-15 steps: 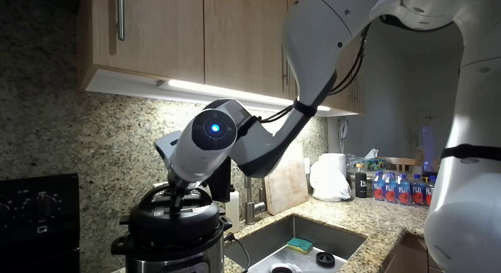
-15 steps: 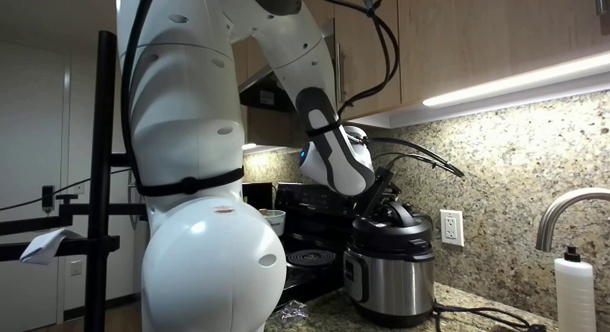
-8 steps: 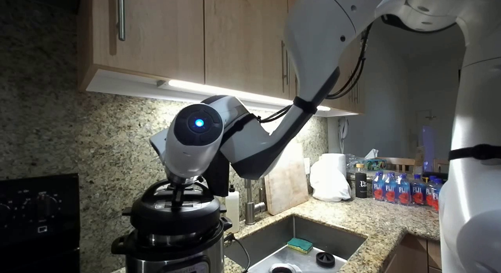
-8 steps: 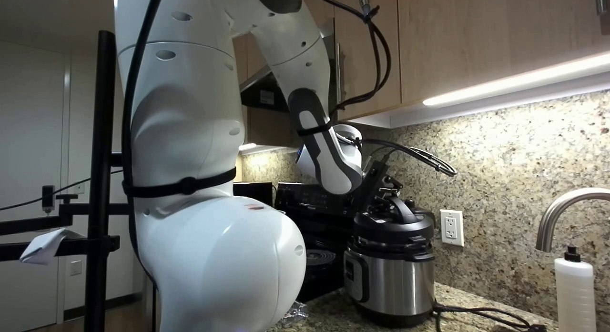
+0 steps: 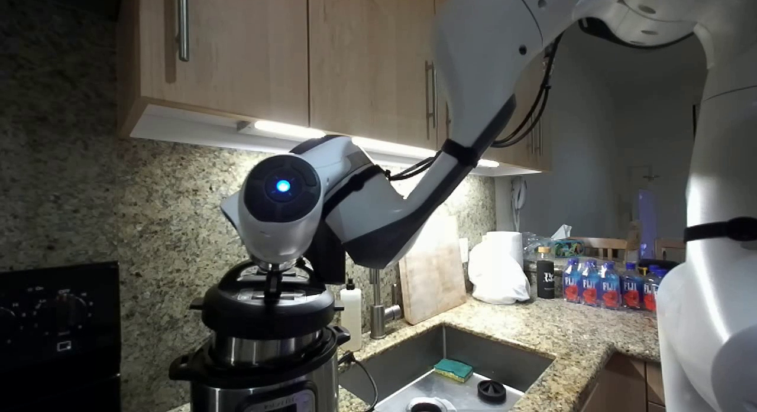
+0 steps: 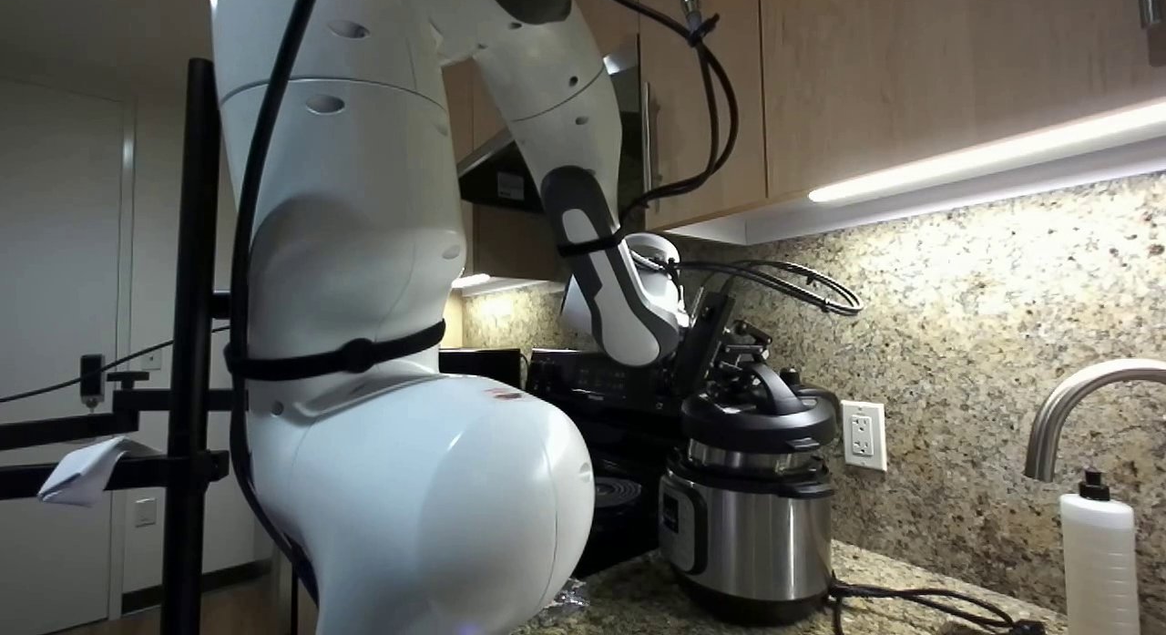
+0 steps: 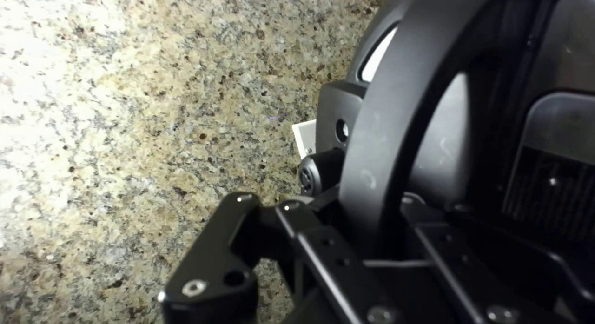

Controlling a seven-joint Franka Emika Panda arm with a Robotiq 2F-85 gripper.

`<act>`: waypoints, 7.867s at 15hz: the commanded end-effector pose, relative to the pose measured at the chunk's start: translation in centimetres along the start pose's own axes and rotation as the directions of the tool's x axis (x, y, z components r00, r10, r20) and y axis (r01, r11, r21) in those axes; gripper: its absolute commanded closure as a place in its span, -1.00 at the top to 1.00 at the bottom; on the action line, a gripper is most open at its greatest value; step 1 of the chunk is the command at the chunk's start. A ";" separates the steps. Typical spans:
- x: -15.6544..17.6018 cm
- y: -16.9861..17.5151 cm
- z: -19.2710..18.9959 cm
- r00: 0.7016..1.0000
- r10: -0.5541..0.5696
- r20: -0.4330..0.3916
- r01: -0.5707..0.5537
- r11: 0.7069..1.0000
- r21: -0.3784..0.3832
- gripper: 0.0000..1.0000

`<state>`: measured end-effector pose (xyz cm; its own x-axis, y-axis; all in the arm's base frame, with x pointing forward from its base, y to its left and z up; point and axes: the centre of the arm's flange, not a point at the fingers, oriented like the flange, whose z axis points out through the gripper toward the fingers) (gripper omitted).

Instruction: Uncover the cooker and put the lid on the counter

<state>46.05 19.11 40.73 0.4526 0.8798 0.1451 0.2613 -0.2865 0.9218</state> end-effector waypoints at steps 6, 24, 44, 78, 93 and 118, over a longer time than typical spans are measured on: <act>0.7 3.6 -2.7 0.995 -0.076 0.063 0.080 0.995 -0.055 -0.98; -1.0 5.2 -2.4 0.968 -0.039 0.247 0.048 0.998 -0.028 -0.98; -16.5 12.8 1.6 0.817 0.160 0.553 -0.090 0.984 -0.151 -0.98; -34.8 10.4 14.3 0.594 0.161 0.788 -0.143 0.985 -0.093 -0.98; -51.1 19.4 23.1 0.398 0.320 0.860 -0.210 0.944 -0.254 -0.98; -66.9 15.3 33.2 0.084 0.428 0.900 -0.254 0.882 -0.396 -0.97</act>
<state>47.09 -52.74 32.18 0.9388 -0.3390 0.0608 -0.1933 -0.3726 0.9076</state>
